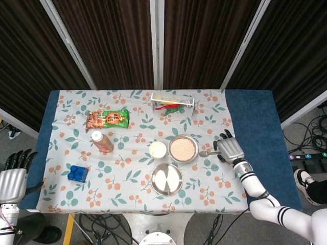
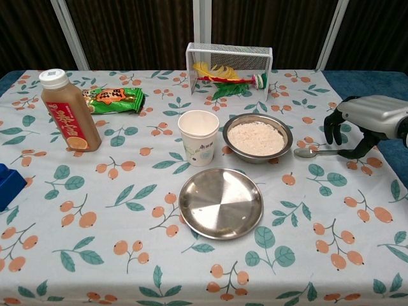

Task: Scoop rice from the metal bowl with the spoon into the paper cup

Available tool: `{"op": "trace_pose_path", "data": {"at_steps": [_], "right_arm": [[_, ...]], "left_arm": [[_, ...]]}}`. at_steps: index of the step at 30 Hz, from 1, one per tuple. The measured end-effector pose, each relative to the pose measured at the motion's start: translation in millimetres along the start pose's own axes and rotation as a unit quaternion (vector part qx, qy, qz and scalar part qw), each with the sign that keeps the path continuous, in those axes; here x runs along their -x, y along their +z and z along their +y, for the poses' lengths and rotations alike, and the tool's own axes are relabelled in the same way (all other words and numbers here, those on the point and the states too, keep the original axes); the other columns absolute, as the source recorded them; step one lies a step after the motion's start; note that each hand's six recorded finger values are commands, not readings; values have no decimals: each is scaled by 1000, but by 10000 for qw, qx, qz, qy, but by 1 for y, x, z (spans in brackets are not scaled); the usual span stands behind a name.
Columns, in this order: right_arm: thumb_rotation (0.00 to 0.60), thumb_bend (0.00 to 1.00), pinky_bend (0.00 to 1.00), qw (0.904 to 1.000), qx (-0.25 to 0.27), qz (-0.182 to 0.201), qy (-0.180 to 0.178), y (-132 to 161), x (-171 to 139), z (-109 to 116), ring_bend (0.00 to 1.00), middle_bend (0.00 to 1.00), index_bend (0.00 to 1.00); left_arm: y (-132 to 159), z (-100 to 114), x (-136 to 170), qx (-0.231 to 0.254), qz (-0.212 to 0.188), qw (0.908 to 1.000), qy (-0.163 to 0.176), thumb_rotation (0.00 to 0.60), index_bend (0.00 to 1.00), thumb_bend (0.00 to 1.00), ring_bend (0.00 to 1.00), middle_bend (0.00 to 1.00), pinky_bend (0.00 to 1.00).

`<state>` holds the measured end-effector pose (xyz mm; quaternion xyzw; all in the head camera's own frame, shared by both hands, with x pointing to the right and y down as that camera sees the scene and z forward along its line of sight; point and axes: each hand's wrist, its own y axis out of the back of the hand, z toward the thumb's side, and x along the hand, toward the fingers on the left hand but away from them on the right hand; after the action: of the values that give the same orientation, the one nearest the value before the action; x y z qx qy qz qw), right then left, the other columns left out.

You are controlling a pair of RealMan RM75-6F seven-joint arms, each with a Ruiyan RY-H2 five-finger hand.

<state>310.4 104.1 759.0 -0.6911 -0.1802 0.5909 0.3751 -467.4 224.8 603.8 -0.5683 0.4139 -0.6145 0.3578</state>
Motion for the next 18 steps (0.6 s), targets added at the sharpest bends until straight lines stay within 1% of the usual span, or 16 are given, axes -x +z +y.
{"op": "trace_pose_path", "data": {"at_steps": [6, 18], "right_arm": [[600, 261, 22, 9999, -83, 43, 48, 3, 4, -6, 154, 476, 473], [600, 262, 22, 9999, -63, 20, 88, 2, 6, -6, 173, 501, 474]], "left_arm": [[-1, -2, 1, 20, 16, 10000, -6, 600, 221, 51, 108, 207, 117], [-3, -3, 0, 48, 18, 10000, 8, 600, 221, 51, 107, 207, 117]]}}
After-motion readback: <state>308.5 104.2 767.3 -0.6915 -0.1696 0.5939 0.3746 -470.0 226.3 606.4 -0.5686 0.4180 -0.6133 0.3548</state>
